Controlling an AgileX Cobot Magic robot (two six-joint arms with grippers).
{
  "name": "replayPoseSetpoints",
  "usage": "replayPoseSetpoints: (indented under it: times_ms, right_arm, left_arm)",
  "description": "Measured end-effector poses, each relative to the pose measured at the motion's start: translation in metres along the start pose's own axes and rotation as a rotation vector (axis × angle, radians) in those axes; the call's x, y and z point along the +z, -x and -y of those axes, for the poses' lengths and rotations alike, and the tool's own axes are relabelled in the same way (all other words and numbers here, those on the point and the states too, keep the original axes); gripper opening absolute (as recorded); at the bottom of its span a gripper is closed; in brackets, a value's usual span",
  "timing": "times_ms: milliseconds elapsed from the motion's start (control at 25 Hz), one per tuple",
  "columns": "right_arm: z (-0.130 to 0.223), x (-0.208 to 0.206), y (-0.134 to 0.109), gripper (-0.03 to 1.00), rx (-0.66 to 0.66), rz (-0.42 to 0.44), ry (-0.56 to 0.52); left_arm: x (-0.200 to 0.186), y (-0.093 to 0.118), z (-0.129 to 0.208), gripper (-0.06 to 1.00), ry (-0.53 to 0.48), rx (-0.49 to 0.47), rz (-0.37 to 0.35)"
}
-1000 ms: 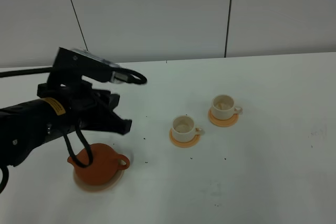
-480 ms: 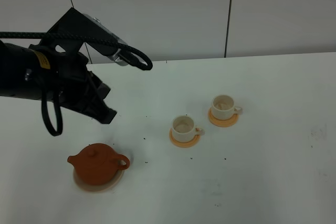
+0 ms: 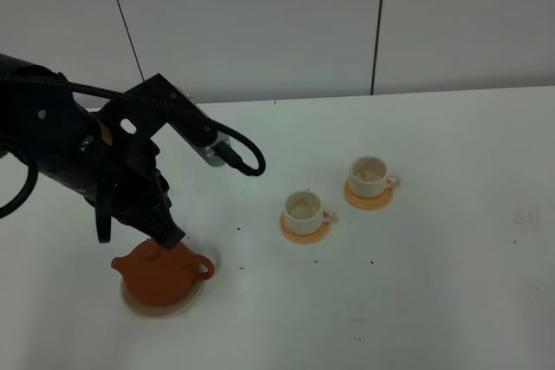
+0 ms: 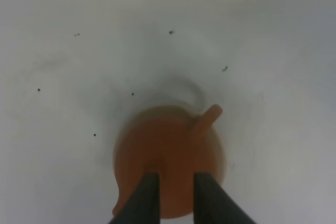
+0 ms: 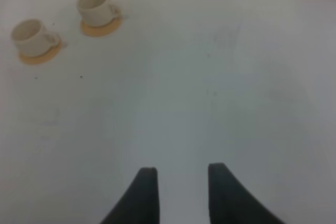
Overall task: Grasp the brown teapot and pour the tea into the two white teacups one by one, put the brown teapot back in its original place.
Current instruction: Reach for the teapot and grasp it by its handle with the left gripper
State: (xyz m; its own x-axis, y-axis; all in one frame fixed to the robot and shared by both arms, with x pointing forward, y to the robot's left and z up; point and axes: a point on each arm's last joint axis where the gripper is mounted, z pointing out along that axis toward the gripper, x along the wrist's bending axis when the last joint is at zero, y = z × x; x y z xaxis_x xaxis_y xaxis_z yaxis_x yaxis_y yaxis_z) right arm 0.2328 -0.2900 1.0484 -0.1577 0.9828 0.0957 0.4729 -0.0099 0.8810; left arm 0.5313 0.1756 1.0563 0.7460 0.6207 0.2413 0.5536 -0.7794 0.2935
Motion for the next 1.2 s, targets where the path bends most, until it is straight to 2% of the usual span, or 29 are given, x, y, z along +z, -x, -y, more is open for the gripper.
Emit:
replayPoseSetpoints:
  times_ms: [200,480,600,920,1200]
  right_arm:
    - [0.000,0.000,0.000,0.23,0.000,0.000,0.000]
    - [0.000,0.000,0.000,0.23,0.000,0.000,0.000]
    - [0.000,0.000,0.000,0.23,0.000,0.000,0.000]
    - [0.000,0.000,0.000,0.23,0.000,0.000,0.000]
    - [0.000,0.000,0.000,0.23,0.000,0.000,0.000]
  left_arm:
    - [0.003,0.002,0.002,0.23,-0.033,0.135,0.032]
    - [0.003,0.005,0.008,0.23,-0.089,0.432,0.085]
    - [0.003,0.005,0.009,0.23,-0.090,0.481,0.088]
    - [0.003,0.004,0.004,0.23,-0.041,0.472,0.054]
    - [0.003,0.013,-0.003,0.23,0.039,0.213,0.145]
